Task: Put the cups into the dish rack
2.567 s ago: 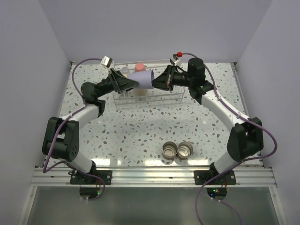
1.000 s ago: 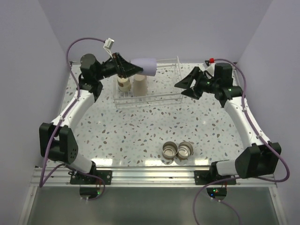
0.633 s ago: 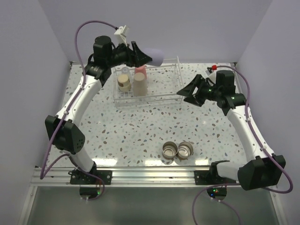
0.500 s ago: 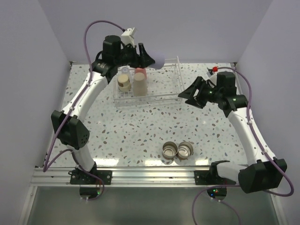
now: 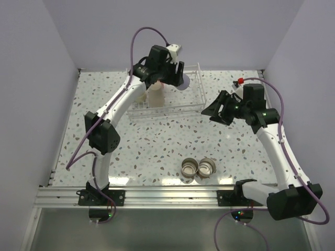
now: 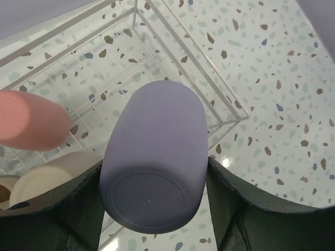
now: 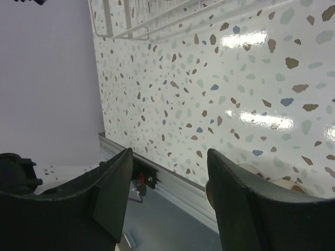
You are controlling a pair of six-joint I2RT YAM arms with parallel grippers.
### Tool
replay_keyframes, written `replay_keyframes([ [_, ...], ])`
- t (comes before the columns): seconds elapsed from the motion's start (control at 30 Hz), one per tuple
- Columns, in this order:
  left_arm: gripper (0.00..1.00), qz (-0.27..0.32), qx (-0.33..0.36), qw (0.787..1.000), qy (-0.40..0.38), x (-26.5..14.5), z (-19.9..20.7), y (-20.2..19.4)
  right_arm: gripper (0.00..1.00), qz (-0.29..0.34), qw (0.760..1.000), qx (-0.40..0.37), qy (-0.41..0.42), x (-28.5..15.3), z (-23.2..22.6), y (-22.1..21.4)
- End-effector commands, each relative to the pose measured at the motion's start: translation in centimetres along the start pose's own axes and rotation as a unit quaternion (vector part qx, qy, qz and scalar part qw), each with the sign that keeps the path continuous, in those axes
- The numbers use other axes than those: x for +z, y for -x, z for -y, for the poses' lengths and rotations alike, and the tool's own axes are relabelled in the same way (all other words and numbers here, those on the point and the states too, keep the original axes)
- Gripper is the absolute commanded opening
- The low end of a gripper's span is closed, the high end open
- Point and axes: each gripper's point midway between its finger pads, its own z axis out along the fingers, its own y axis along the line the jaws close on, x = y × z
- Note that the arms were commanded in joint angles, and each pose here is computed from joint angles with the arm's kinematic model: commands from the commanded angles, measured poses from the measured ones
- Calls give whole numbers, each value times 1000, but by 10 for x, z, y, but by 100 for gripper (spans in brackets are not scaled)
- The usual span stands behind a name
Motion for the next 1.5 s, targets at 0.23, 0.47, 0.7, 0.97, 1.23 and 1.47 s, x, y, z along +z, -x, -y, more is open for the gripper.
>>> replay_keyframes([
  [0.23, 0, -67, 87, 991, 81, 14, -16, -44, 60, -12, 1000, -17, -10, 10, 1, 1],
  [0.47, 0, -105, 88, 988, 69, 32, -18, -73, 59, -20, 999, -25, -10, 19, -1, 3],
  [0.7, 0, -131, 93, 984, 77, 44, -25, -93, 59, -27, 999, -34, -11, 24, -2, 1],
  [0.97, 8, -154, 103, 979, 88, 51, -32, -108, 59, -30, 999, -40, -12, 30, -4, 3],
  [1.23, 54, -169, 111, 976, 86, 52, -30, -119, 59, -37, 998, -41, -10, 35, -4, 2],
  [1.47, 74, -165, 111, 976, 91, 51, -30, -116, 59, -37, 998, -44, -8, 36, -6, 1],
])
